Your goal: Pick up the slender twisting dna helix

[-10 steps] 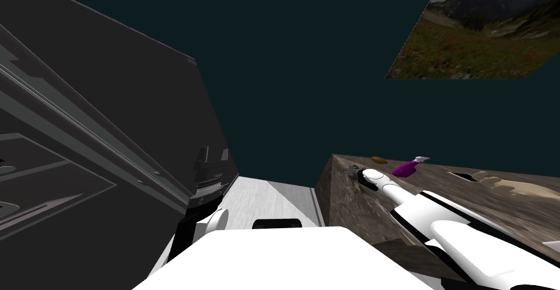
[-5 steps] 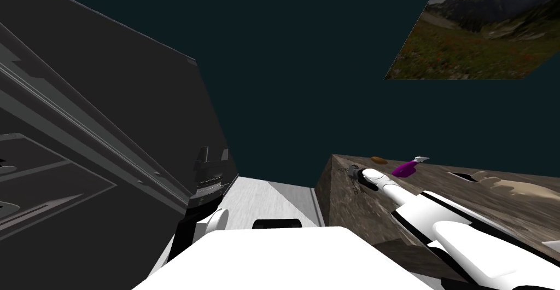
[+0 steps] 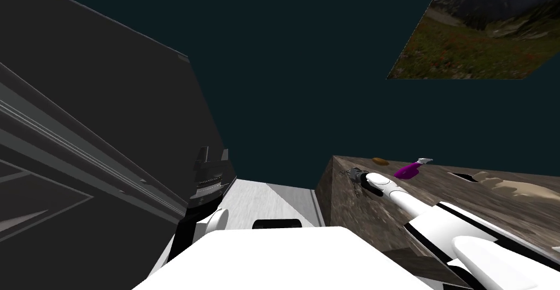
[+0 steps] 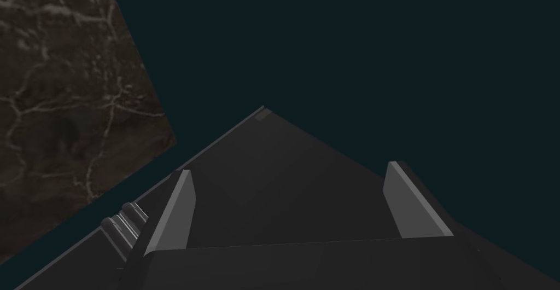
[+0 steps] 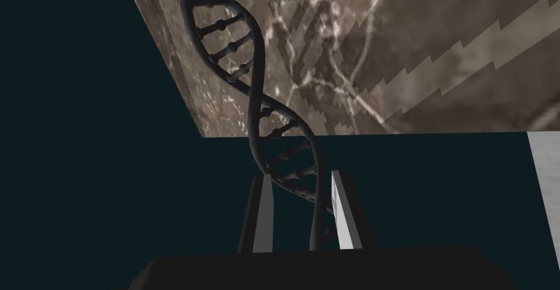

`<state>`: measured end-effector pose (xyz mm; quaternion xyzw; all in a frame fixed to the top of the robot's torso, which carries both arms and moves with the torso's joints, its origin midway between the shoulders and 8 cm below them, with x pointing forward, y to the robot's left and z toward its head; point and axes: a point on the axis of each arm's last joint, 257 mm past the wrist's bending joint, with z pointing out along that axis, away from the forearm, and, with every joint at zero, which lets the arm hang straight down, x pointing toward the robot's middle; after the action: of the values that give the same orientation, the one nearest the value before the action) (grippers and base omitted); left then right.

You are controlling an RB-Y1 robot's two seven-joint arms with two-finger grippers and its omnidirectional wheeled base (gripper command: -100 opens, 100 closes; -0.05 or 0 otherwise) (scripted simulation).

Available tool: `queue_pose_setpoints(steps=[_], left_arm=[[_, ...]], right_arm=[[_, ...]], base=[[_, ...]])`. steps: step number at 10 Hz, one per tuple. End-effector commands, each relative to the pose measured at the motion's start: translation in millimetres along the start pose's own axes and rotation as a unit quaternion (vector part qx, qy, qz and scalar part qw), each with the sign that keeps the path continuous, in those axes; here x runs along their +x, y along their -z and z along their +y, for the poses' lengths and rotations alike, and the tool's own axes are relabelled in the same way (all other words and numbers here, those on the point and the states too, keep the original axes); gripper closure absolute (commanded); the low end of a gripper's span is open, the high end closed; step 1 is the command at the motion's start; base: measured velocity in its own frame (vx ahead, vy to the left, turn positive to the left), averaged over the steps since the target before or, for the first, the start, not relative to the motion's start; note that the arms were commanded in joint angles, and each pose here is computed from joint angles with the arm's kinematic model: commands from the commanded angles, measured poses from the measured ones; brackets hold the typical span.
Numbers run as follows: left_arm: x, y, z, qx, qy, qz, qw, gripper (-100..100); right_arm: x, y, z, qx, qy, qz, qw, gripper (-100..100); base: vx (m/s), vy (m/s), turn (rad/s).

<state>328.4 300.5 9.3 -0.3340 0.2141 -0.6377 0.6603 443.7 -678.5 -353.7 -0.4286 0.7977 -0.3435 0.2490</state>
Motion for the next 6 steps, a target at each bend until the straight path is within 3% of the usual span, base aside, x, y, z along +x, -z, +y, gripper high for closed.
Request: queue_pose_setpoints(steps=[1, 3, 4, 6], left_arm=[[0.0, 0.0, 0, 0.000, 0.000, 0.000, 1.0000, 0], [-0.1, 0.1, 0, 0.000, 0.000, 0.000, 1.0000, 0], [0.0, 0.0, 0, 0.000, 0.000, 0.000, 1.0000, 0], [-0.1, 0.1, 0, 0.000, 0.000, 0.000, 1.0000, 0]], right_arm=[[3, 5.4, -2, 0.008, -0.002, -0.010, 0.9999, 100], [13, 8.9, 19, -0.004, 0.001, -0.007, 1.0000, 100], [19, 15.0, 1, 0.016, -0.010, -0.010, 0.9998, 100], [25, 18.1, 21, 0.002, -0.004, -0.010, 0.9999, 100]], base=[[0.086, 0.001, -0.118], [0.099, 0.011, -0.042], [0.112, 0.011, -0.091], [0.087, 0.014, -0.044]])
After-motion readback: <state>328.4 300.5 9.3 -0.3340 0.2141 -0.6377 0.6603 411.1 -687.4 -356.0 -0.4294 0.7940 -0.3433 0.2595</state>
